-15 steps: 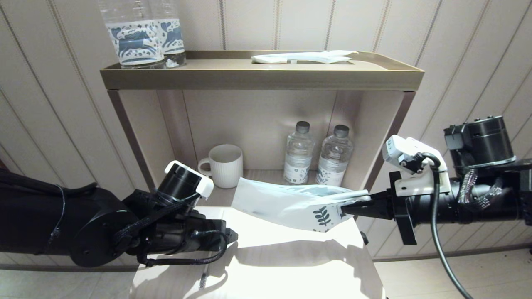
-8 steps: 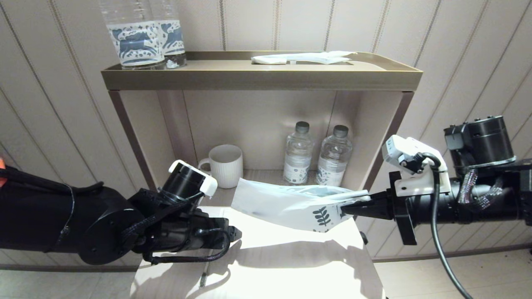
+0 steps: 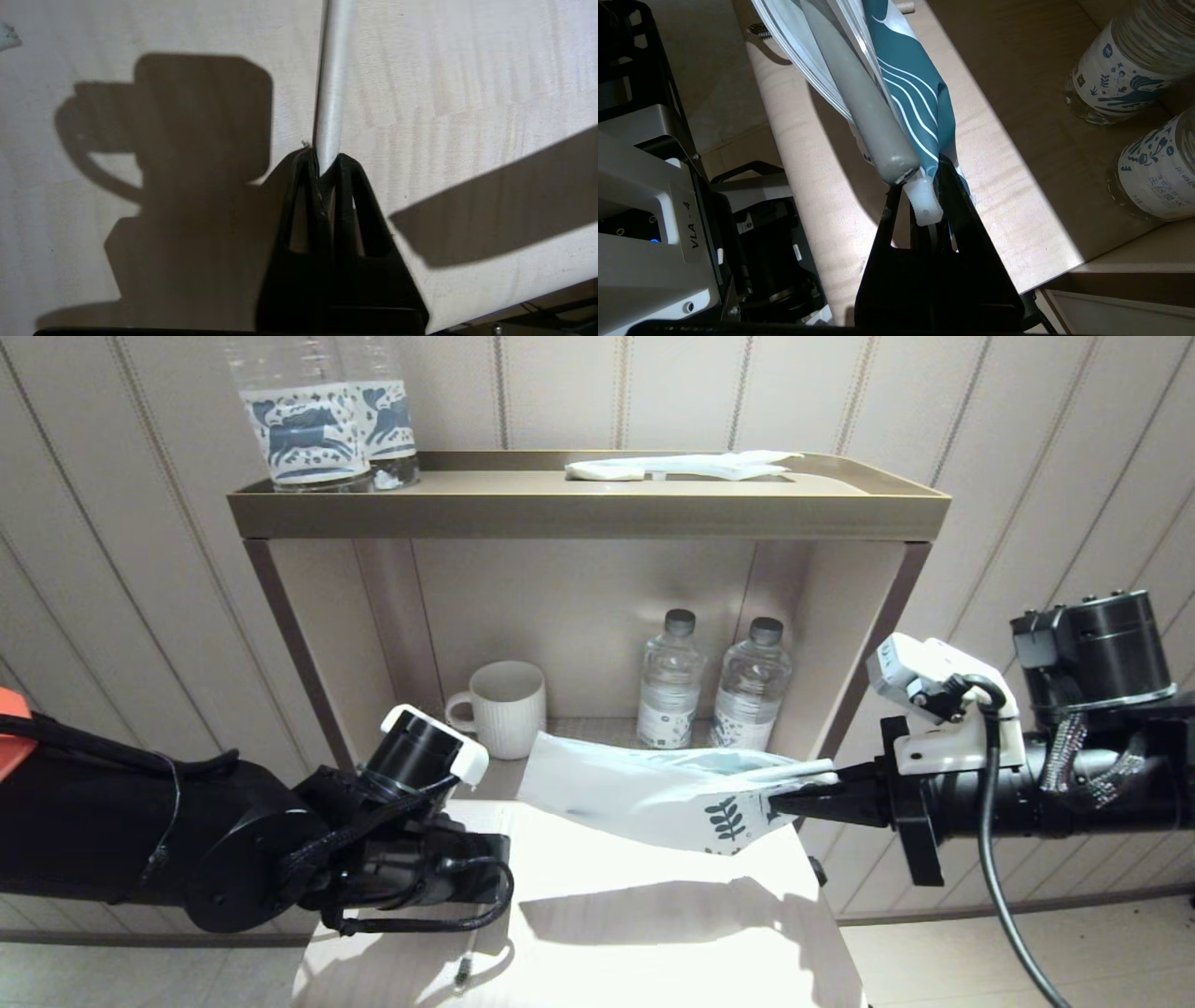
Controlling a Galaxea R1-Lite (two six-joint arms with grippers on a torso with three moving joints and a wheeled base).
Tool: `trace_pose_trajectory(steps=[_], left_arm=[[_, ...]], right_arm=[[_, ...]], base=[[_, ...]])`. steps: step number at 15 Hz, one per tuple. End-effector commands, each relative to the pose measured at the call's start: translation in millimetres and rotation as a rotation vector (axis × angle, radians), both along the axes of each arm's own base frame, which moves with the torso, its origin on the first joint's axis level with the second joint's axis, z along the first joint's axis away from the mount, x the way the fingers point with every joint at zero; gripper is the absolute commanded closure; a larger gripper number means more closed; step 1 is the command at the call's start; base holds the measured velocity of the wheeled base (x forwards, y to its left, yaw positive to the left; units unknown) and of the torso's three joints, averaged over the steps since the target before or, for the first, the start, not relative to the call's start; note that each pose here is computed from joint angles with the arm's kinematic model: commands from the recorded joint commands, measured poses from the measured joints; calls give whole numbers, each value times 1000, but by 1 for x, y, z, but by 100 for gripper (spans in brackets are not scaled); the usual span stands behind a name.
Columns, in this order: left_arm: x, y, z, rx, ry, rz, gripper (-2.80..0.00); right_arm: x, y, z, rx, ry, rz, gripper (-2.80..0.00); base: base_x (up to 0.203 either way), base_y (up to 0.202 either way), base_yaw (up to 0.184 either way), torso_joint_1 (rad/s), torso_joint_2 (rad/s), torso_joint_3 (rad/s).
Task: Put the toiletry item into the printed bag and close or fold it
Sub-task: Pick up a toothbrush
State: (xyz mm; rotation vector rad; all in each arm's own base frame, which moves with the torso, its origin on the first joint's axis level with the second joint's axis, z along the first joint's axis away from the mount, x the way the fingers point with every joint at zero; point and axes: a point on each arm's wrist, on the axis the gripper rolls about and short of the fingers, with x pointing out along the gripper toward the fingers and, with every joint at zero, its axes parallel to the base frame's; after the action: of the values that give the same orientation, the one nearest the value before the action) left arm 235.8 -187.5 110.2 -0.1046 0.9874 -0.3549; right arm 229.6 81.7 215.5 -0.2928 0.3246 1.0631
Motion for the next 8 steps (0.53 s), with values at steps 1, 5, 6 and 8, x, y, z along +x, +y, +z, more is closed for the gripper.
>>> trace_pose_trajectory(steps=[1, 5, 6, 8], left_arm=[[1, -1, 0, 0, -1, 2, 0], [-2, -1, 2, 20, -24, 16, 0], [-4, -3, 7, 16, -45, 14, 0], [-13, -6, 26, -19, -101, -11, 0]], right_arm=[[-1, 0, 1, 3, -8, 5, 0], [-3, -1, 3, 4, -14, 5, 0], [-3, 0, 2, 4, -12, 6, 0], [-3, 0, 1, 3, -8, 6, 0]], base=[[0, 0, 0, 0, 0, 0], [0, 0, 0, 0, 0, 0], [0, 0, 0, 0, 0, 0], [0, 0, 0, 0, 0, 0]])
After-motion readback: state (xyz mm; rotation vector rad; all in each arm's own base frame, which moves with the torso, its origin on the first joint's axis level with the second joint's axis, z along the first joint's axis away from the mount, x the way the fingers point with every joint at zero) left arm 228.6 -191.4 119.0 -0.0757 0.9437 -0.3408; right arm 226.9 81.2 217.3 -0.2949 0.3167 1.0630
